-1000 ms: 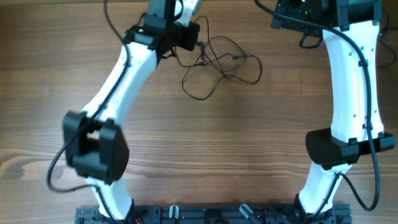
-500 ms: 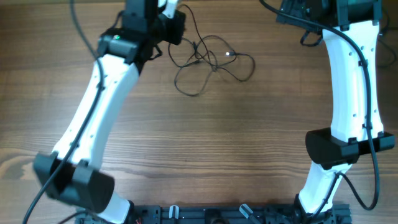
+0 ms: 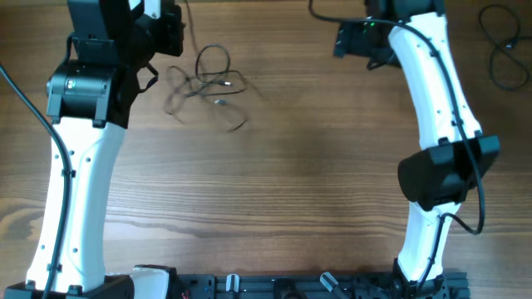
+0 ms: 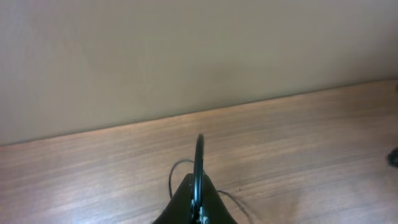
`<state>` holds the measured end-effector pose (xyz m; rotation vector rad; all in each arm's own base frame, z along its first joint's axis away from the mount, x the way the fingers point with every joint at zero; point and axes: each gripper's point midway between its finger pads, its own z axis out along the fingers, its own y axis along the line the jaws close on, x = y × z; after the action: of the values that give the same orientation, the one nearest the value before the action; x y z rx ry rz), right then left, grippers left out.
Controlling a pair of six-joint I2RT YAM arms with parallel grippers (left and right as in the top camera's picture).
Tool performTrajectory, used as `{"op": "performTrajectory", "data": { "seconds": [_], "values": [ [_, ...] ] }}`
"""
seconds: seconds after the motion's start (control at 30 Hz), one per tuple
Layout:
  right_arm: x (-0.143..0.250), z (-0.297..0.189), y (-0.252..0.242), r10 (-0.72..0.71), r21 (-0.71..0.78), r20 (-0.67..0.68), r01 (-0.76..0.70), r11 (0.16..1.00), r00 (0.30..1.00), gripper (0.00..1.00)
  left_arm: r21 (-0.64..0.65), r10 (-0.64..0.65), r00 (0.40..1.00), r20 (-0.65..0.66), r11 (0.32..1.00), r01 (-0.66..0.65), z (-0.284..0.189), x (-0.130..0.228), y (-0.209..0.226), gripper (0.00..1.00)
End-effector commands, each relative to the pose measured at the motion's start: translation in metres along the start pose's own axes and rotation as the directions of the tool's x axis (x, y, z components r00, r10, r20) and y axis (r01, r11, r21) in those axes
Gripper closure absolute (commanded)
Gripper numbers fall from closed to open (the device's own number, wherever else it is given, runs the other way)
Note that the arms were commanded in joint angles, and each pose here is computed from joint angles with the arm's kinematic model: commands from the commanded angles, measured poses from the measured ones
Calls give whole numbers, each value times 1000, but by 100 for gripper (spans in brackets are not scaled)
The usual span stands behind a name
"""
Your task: Untangle cables
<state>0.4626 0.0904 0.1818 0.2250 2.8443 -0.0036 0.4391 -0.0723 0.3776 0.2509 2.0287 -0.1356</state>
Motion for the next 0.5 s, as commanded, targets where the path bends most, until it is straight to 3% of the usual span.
{"op": "performTrajectory", "data": {
  "seconds": [0.0, 0.2, 0.47],
  "values": [
    [34, 12, 63, -225, -255, -84, 197, 947, 971, 0, 7, 25, 1000, 15, 1000, -25, -5, -4, -2, 96],
    [73, 11, 112, -453, -420, -79, 382, 823, 888, 0, 28, 22, 1000, 21, 999, -22, -5, -5, -5, 96],
    [81, 16, 134, -444, -427, -71, 375, 823, 893, 0, 56, 24, 999, 27, 998, -26, -5, -7, -12, 96]
  ]
}}
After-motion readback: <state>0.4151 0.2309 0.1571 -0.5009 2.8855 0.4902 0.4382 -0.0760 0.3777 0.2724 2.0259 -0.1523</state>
